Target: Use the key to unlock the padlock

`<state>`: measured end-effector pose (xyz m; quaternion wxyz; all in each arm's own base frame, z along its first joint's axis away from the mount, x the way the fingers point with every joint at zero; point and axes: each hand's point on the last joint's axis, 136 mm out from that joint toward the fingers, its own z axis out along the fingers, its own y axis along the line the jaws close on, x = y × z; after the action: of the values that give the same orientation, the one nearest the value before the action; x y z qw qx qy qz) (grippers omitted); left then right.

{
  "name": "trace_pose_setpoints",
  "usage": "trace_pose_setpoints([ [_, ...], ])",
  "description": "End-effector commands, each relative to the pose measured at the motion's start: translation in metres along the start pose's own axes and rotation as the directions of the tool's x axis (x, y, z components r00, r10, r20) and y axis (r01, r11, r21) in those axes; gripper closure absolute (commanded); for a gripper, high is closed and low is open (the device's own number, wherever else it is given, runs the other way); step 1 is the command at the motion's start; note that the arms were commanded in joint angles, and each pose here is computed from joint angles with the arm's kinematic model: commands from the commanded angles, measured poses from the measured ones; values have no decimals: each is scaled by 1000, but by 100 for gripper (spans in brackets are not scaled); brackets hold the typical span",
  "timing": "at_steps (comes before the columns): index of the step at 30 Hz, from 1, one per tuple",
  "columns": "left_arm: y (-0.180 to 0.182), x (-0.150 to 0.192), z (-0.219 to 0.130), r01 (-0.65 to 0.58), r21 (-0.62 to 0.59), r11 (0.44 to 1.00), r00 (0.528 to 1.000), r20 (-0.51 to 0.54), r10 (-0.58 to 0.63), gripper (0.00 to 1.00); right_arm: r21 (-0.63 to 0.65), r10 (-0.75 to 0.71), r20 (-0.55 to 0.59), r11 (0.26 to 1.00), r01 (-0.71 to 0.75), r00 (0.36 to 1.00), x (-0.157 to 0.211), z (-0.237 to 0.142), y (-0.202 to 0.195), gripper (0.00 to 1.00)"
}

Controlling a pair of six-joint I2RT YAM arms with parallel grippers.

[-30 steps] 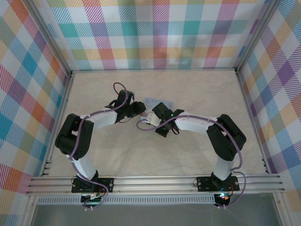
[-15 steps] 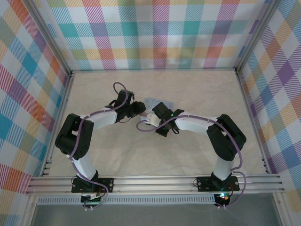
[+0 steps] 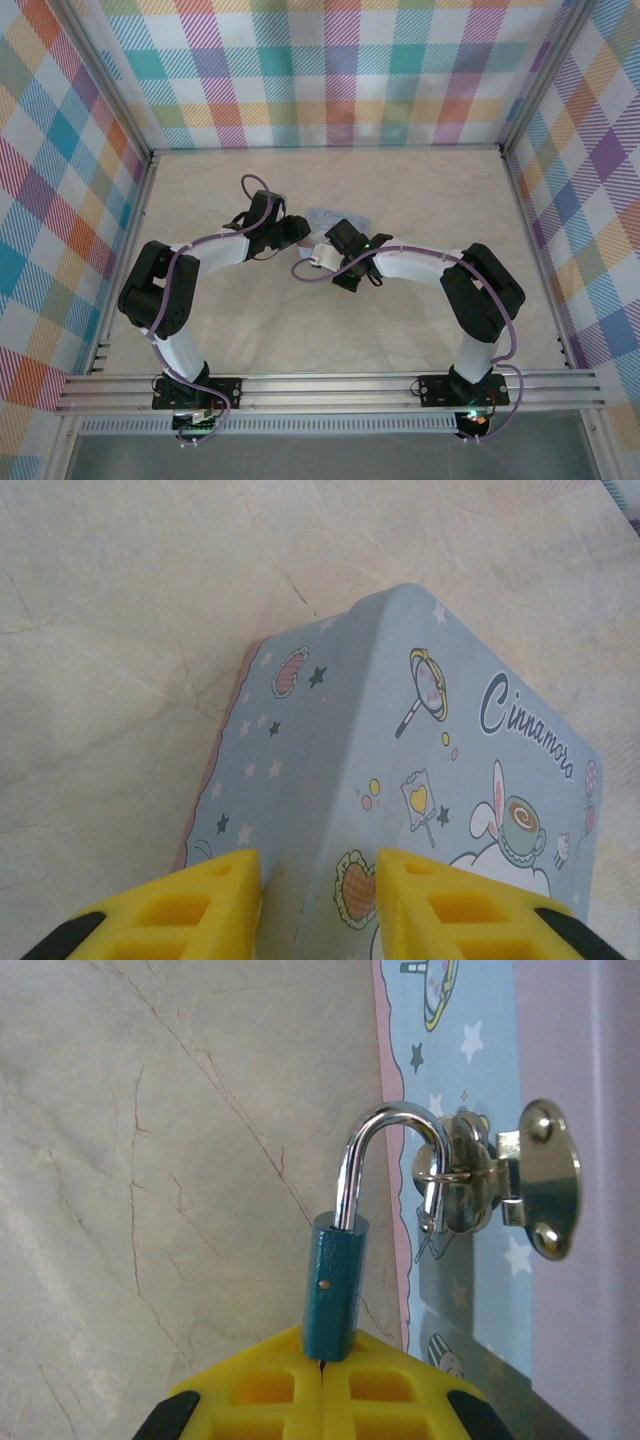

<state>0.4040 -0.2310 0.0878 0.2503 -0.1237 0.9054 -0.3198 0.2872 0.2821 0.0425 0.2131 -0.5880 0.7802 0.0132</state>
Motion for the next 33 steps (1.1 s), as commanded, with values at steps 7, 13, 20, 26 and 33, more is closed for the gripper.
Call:
trace_pose_setpoints([
  [7,7,-2,3,0,-18,1000,1000,-21,0,65,-2,-66,68,998,66,995,-16,-10,1,98],
  [13,6,-1,3,-1,-17,1000,1000,-23,1,65,1,-71,65,997,71,995,-14,-11,1,98],
  [20,5,-1,3,6,-7,1000,1000,-29,-7,65,1,-110,87,994,110,990,-23,-9,-1,98],
  [26,5,1,5,19,2,1000,999,-33,-19,65,-5,-133,125,991,135,983,-44,-6,-2,98],
  [33,6,-1,5,17,-9,1000,1000,-23,-17,65,-4,-135,143,991,137,981,-49,-10,1,98],
])
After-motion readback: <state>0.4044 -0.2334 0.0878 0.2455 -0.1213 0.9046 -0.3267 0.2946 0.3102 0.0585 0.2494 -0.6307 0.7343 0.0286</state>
